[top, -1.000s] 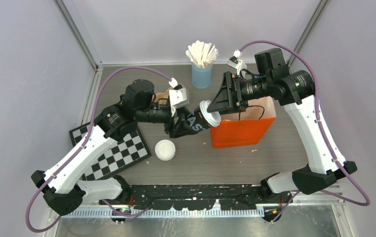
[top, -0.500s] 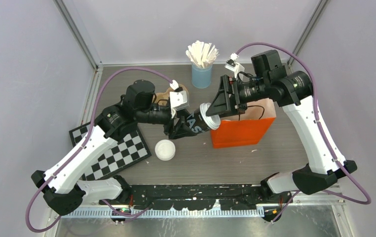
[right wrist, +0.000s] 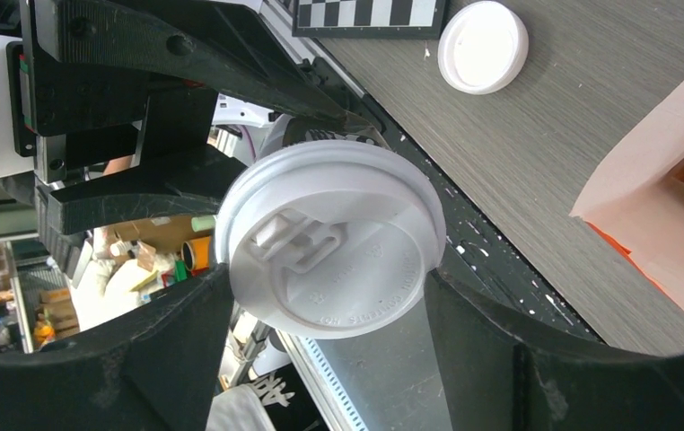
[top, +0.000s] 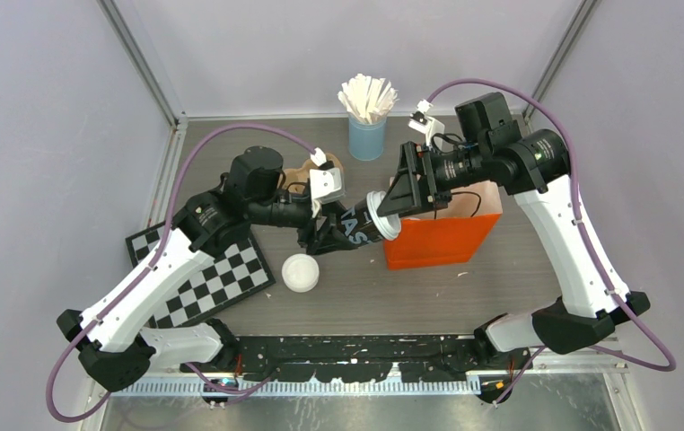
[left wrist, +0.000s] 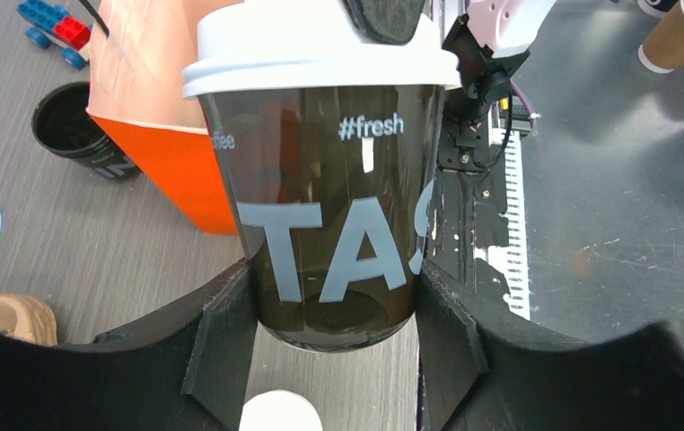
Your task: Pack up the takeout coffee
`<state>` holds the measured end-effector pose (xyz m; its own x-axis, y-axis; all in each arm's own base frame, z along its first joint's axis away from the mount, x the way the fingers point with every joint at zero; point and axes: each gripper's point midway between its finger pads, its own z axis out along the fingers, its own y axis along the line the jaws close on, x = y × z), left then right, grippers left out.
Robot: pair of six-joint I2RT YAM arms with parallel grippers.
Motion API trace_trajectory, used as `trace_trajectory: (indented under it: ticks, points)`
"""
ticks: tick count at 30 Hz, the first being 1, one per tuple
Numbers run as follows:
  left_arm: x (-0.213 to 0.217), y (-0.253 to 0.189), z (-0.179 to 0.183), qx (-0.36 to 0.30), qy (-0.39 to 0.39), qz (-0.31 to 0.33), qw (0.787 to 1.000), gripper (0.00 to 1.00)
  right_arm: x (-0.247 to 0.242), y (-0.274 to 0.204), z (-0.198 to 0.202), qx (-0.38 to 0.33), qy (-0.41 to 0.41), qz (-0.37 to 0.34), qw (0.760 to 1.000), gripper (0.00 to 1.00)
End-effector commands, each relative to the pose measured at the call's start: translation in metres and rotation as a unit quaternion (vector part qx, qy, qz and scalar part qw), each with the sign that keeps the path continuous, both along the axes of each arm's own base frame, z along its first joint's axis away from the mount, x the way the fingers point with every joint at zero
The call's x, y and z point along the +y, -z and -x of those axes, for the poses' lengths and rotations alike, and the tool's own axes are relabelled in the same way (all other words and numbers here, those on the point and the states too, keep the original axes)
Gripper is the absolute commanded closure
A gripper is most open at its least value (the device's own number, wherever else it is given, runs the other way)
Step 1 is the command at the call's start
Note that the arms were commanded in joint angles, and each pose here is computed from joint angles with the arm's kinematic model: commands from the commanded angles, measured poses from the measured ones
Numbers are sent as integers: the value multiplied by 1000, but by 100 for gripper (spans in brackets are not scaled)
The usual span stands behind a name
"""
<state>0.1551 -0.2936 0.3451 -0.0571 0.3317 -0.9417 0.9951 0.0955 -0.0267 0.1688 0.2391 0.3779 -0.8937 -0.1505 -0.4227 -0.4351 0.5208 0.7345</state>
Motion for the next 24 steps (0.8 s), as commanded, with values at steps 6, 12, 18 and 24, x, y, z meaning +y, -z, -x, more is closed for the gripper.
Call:
trace_trajectory:
  ticks: [6, 12, 18, 24]
  points:
    - [-2, -30, -3, -45, 2, 39, 998, 45, 0, -18, -2, -55, 10, -24, 998, 25]
    - [0, -34, -4, -59, -8, 49, 997, 50, 0, -12, -5, -38, 24, -18, 999, 15]
    - [1, -38, -5, -68, -12, 56, 996, 50, -1, -10, -6, -36, 27, -11, 999, 7]
    - [1, -41, -6, -72, -13, 61, 995, 50, 2, -12, -6, -35, 24, -24, 999, 7]
